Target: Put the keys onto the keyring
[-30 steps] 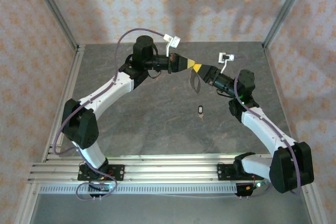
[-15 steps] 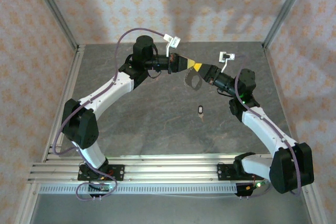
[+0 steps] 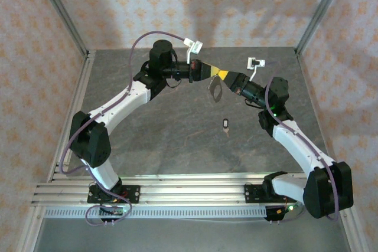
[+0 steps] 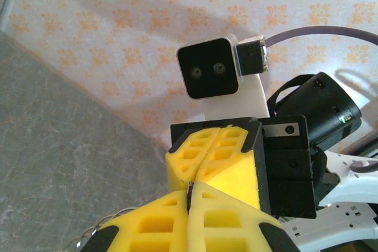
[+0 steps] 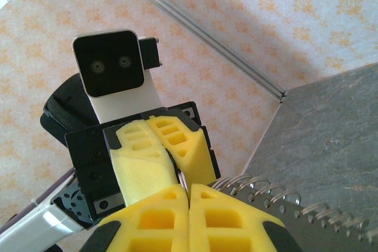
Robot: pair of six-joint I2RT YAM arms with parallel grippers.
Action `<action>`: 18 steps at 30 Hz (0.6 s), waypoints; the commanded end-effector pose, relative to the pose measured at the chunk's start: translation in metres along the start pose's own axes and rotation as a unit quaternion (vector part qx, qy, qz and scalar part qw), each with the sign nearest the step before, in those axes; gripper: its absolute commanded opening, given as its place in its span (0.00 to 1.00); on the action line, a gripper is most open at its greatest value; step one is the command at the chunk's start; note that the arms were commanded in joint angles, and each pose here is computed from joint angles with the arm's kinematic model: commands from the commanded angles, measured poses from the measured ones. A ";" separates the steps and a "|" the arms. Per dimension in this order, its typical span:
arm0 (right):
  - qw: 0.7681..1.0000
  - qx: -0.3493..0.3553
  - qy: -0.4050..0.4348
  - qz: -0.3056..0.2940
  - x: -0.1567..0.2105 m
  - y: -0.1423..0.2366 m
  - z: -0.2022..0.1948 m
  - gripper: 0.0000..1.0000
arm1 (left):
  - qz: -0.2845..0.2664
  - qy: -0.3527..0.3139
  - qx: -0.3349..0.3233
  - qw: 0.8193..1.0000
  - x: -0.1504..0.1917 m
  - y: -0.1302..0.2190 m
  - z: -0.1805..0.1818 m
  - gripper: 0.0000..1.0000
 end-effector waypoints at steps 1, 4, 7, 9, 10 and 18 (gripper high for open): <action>0.999 0.012 0.009 -0.046 -0.019 0.006 0.005 0.00 | -0.061 -0.008 -0.004 0.998 -0.018 0.010 -0.028 0.18; 0.997 0.033 -0.017 -0.073 -0.019 0.012 -0.004 0.00 | -0.148 0.024 -0.029 0.988 -0.035 0.024 -0.025 0.45; 0.994 0.041 -0.035 -0.096 -0.019 0.015 -0.007 0.00 | -0.211 0.052 -0.045 0.975 -0.039 0.036 -0.019 0.52; 0.992 0.044 -0.041 -0.108 -0.020 0.017 -0.006 0.00 | -0.229 0.064 -0.049 0.970 -0.035 0.038 -0.017 0.53; 0.991 0.049 -0.046 -0.114 -0.019 0.017 -0.007 0.00 | -0.235 0.071 -0.054 0.968 -0.033 0.038 -0.015 0.53; 0.982 0.069 -0.085 -0.155 -0.014 0.022 -0.014 0.00 | -0.245 0.094 -0.061 0.963 -0.009 0.018 0.000 0.47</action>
Point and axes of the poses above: each hand's point on the last joint's axis, 136 mm out from that joint toward the fingers, its own y axis back along the fingers, its own z axis along the line the jaws close on, x = y × z, the point moved 2 cm from there along y, back along the fingers, and after that the axes turned 15 degrees about y, right-handed, at the moved point
